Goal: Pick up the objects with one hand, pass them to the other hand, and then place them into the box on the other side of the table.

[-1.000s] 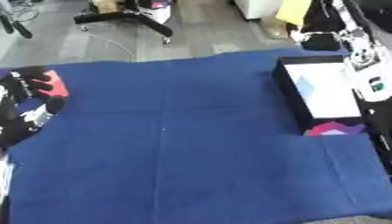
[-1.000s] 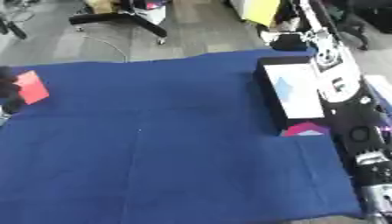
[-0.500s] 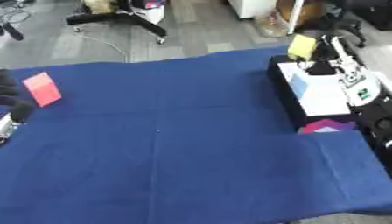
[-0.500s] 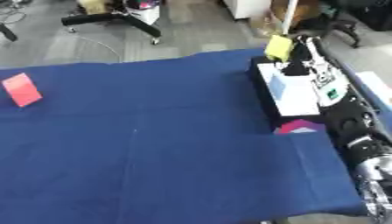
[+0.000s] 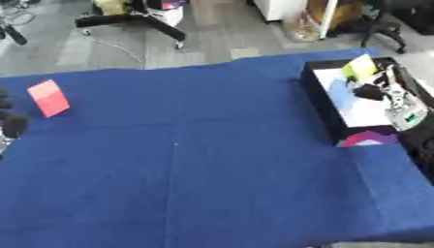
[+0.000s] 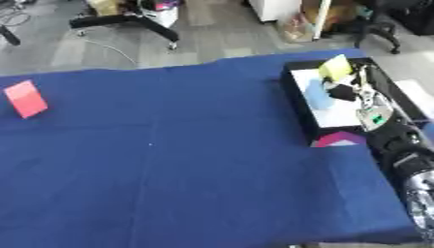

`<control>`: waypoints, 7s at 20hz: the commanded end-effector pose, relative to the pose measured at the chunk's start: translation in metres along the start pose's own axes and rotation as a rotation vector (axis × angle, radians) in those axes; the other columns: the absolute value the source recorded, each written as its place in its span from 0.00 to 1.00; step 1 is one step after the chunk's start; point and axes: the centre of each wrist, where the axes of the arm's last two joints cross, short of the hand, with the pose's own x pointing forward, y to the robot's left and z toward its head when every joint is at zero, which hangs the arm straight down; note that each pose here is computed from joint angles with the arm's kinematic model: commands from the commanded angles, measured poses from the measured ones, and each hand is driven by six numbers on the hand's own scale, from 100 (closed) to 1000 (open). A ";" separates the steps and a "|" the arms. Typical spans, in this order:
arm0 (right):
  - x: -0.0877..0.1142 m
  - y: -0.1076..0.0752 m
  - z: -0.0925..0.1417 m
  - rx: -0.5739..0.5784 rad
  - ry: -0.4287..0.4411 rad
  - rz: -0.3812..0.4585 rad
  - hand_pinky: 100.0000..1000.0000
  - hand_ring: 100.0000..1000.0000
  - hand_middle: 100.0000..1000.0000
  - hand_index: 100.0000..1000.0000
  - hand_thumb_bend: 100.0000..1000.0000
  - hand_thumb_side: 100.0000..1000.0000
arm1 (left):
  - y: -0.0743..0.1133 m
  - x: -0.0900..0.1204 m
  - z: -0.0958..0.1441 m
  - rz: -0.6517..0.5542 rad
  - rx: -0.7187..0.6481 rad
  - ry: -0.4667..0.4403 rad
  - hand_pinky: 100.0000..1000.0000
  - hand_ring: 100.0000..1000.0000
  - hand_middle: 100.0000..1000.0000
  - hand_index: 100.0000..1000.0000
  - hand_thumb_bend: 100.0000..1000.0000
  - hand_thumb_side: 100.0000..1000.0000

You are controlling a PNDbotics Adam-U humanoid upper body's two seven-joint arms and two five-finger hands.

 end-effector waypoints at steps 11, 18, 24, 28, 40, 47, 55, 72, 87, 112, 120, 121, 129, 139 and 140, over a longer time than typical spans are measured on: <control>0.017 -0.079 -0.027 -0.264 -0.115 -0.008 0.83 0.84 0.90 0.97 0.55 0.51 | 0.007 0.002 0.000 -0.029 0.008 0.003 0.55 0.58 0.58 0.76 0.76 0.56; 0.049 -0.110 -0.027 -0.315 -0.274 -0.045 0.82 0.82 0.89 0.97 0.51 0.50 | 0.012 0.000 0.001 -0.047 0.023 0.017 0.55 0.58 0.58 0.76 0.76 0.56; 0.133 -0.113 0.025 -0.328 -0.649 -0.216 0.82 0.82 0.88 0.96 0.31 0.39 | 0.035 -0.004 -0.006 -0.182 0.080 0.054 0.53 0.57 0.57 0.74 0.85 0.54; 0.191 -0.093 0.097 -0.214 -0.960 -0.317 0.84 0.84 0.89 0.97 0.13 0.33 | 0.058 -0.007 -0.018 -0.322 0.086 0.071 0.54 0.58 0.58 0.75 0.84 0.53; 0.233 -0.043 0.196 0.110 -1.412 -0.384 0.84 0.84 0.88 0.98 0.03 0.31 | 0.177 -0.038 -0.083 -1.084 -0.363 0.353 0.75 0.70 0.71 0.85 0.59 0.47; 0.240 -0.048 0.198 0.106 -1.470 -0.382 0.84 0.84 0.87 0.98 0.01 0.30 | 0.200 -0.069 -0.086 -1.156 -0.431 0.561 0.77 0.70 0.70 0.83 0.47 0.40; 0.243 -0.054 0.198 0.094 -1.488 -0.369 0.83 0.83 0.86 0.98 0.00 0.30 | 0.219 -0.074 -0.078 -1.248 -0.272 0.656 0.77 0.71 0.72 0.84 0.45 0.41; 0.248 -0.061 0.198 0.086 -1.511 -0.370 0.82 0.83 0.84 0.97 0.00 0.29 | 0.215 -0.079 -0.076 -1.175 -0.087 0.607 0.72 0.67 0.69 0.79 0.46 0.39; 0.249 -0.057 0.198 0.104 -1.517 -0.366 0.83 0.83 0.84 0.98 0.00 0.31 | 0.198 -0.044 -0.090 -0.966 0.198 0.260 0.31 0.25 0.21 0.35 0.32 0.30; 0.318 -0.022 0.207 0.469 -1.502 -0.636 0.80 0.82 0.88 0.97 0.26 0.52 | -0.036 0.057 -0.077 0.051 -0.261 -0.324 0.36 0.29 0.24 0.37 0.42 0.24; 0.323 -0.026 0.208 0.531 -1.431 -0.620 0.79 0.81 0.87 0.96 0.30 0.51 | -0.049 0.064 -0.080 -0.048 -0.342 -0.406 0.38 0.30 0.25 0.38 0.39 0.27; 0.323 -0.026 0.208 0.535 -1.425 -0.615 0.79 0.81 0.87 0.96 0.31 0.51 | -0.050 0.064 -0.080 -0.060 -0.348 -0.410 0.38 0.30 0.25 0.38 0.39 0.27; 0.316 -0.029 0.204 0.592 -1.429 -0.512 0.79 0.82 0.88 0.97 0.35 0.53 | -0.058 0.064 -0.086 -0.112 -0.374 -0.433 0.39 0.30 0.25 0.38 0.38 0.27; 0.307 -0.030 0.199 0.689 -1.429 -0.388 0.79 0.82 0.88 0.97 0.35 0.55 | -0.071 0.068 -0.094 -0.138 -0.403 -0.457 0.39 0.30 0.25 0.39 0.37 0.28; 0.307 -0.029 0.198 0.696 -1.429 -0.380 0.79 0.82 0.88 0.97 0.36 0.55 | -0.072 0.068 -0.094 -0.140 -0.404 -0.458 0.39 0.30 0.25 0.39 0.37 0.28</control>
